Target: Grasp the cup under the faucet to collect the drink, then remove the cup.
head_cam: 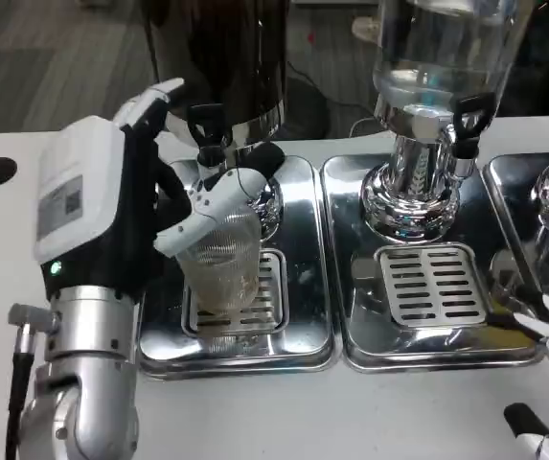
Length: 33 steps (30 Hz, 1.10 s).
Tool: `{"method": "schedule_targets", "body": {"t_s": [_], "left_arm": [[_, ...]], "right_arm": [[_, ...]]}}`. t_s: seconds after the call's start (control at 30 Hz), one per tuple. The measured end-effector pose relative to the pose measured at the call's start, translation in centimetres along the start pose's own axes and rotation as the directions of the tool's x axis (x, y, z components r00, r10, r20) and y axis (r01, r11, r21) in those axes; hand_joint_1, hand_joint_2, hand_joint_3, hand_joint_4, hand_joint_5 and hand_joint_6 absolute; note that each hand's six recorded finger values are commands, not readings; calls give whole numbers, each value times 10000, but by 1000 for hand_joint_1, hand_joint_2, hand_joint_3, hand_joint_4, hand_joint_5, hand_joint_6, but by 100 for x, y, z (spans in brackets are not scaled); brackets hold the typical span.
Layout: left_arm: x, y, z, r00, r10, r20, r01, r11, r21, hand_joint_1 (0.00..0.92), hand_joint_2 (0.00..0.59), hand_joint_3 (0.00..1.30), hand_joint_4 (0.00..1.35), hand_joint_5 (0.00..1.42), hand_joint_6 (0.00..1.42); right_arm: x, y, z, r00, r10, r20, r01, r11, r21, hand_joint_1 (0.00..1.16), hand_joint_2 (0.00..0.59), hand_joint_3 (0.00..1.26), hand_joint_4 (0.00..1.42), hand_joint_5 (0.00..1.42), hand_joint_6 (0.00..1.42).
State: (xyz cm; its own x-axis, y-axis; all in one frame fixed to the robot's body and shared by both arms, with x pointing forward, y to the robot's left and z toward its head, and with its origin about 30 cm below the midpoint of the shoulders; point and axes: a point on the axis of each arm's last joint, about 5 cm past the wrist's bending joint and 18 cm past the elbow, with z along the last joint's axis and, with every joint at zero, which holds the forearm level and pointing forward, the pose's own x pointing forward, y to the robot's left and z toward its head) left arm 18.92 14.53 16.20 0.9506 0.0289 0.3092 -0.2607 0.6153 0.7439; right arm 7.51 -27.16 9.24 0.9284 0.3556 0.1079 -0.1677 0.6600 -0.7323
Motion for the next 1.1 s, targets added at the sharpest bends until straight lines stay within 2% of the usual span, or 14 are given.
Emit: {"method": "schedule_targets", "body": {"t_s": [0.17, 0.4, 0.83, 1.1], "left_arm": [[3, -12, 4, 10000, -27, -8, 27, 10000, -35, 0, 29, 426, 385, 872, 951], [7, -10, 16, 9998, 214, 56, -213, 9998, -50, 0, 36, 503, 476, 920, 994], [-65, 3, 18, 9997, 169, 180, -168, 9998, -63, 0, 36, 524, 493, 920, 987], [-123, -5, 14, 9996, 146, 251, -143, 9998, -133, 0, 37, 526, 494, 920, 965]], "right_arm": [[33, -94, -10, 9998, -115, 146, 121, 9991, -415, 492, 379, 198, 22, 11, 0], [42, -100, -10, 9997, -159, 183, 166, 9991, -399, 490, 378, 199, 22, 4, 0], [47, -101, -8, 9993, -312, 212, 317, 9993, -198, 490, 378, 199, 22, 3, 0], [66, -103, 23, 9987, -291, 406, 299, 9994, -197, 489, 377, 199, 22, 3, 0]]}}
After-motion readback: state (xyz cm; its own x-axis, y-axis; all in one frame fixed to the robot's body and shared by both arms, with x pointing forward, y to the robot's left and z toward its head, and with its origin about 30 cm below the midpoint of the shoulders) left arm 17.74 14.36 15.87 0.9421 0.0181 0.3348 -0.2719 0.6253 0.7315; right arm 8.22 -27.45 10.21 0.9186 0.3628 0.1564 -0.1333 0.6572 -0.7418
